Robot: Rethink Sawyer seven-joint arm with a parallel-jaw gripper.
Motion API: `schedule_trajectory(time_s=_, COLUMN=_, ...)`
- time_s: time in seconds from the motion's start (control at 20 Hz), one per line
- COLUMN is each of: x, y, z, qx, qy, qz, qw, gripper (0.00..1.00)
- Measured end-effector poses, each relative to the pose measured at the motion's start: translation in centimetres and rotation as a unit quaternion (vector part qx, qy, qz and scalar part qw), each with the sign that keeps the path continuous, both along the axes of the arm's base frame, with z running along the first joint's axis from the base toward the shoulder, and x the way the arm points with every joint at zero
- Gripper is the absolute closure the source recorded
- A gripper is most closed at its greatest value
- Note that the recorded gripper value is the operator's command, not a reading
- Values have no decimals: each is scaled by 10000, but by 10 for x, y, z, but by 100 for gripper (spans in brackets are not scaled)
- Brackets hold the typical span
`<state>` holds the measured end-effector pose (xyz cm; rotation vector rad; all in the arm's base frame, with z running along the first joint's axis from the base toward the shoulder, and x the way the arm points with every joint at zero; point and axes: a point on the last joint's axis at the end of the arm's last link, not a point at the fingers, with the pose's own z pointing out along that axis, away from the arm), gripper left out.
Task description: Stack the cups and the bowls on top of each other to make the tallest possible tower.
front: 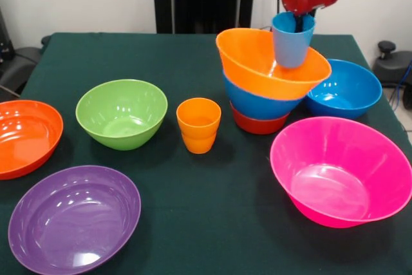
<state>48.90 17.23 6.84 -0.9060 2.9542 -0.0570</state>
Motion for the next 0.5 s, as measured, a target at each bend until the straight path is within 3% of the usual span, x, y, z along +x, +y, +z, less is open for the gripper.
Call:
schedule_trajectory(time_s=0.25, x=-7, y=18, z=2, qx=71, qy=80, qz=-60, qw=9999, gripper=100)
schedule_trajectory(time_s=0.5, x=-8, y=16, z=3, qx=113, qy=144, qz=-196, qw=9996, gripper=100)
